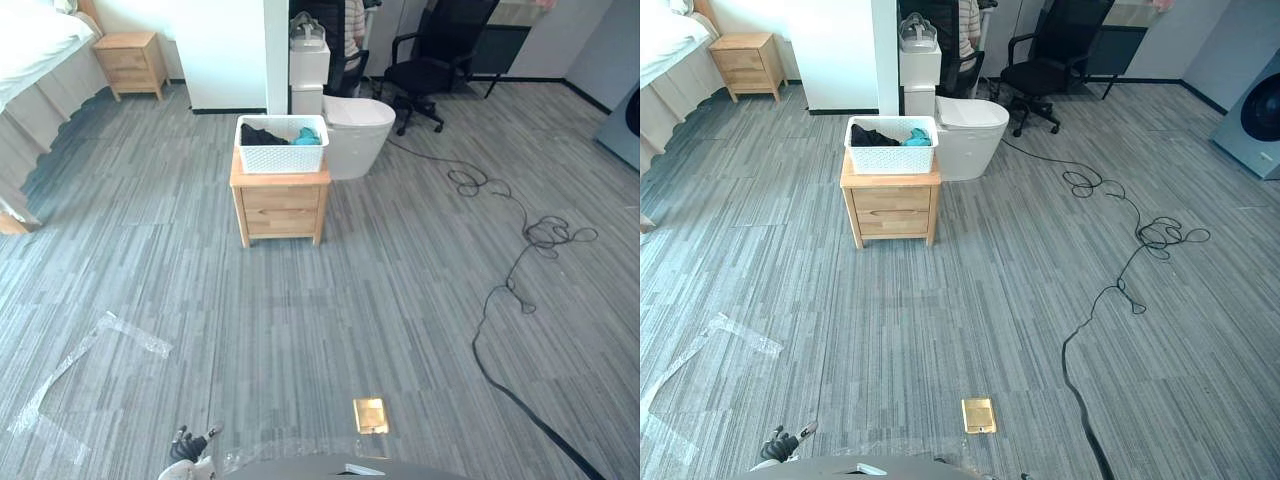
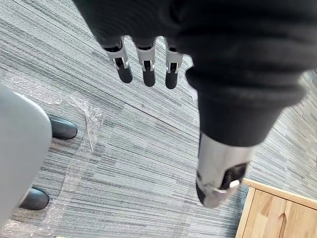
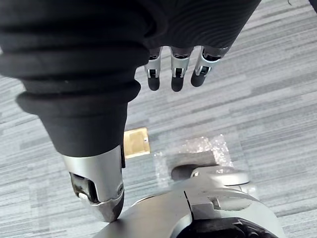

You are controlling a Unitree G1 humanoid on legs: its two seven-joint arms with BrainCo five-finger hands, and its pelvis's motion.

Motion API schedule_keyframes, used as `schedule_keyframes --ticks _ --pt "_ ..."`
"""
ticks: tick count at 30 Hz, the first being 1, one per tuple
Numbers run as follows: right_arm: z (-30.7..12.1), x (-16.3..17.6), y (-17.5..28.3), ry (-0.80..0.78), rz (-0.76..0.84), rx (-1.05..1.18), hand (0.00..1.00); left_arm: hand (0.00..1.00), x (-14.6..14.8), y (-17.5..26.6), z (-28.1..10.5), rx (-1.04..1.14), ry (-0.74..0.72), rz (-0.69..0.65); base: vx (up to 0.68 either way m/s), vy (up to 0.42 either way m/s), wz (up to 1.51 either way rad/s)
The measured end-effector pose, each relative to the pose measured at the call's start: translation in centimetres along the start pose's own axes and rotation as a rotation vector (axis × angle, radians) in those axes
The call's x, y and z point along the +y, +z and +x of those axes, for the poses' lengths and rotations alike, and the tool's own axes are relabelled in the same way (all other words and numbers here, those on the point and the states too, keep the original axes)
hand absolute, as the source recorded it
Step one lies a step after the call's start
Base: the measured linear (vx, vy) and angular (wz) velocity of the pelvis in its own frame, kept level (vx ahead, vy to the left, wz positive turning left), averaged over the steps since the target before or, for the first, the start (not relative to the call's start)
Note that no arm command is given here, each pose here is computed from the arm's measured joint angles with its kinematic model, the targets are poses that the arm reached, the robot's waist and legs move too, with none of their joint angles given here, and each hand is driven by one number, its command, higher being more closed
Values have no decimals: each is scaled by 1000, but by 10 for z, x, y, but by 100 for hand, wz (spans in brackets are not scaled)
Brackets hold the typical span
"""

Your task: Pick up the laundry basket with both hands and put the clothes into the washing machine.

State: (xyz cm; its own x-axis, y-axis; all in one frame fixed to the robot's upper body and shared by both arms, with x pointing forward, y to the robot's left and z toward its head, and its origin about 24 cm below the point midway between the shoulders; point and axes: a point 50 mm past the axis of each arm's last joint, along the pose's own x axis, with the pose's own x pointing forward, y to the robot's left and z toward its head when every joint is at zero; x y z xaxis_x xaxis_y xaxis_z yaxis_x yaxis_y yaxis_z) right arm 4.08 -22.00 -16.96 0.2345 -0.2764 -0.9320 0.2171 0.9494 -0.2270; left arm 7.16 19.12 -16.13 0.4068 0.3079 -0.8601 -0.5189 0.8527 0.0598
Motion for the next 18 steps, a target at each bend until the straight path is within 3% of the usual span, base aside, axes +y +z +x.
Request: schedule_keyframes --ticks 11,18 --pt "0 1 4 3 0 -13 0 0 -4 1 0 -8 -67 19 -65 -7 3" --pt "0 1 4 4 0 -12 0 0 -2 1 1 -3 -32 22 -13 -2 0"
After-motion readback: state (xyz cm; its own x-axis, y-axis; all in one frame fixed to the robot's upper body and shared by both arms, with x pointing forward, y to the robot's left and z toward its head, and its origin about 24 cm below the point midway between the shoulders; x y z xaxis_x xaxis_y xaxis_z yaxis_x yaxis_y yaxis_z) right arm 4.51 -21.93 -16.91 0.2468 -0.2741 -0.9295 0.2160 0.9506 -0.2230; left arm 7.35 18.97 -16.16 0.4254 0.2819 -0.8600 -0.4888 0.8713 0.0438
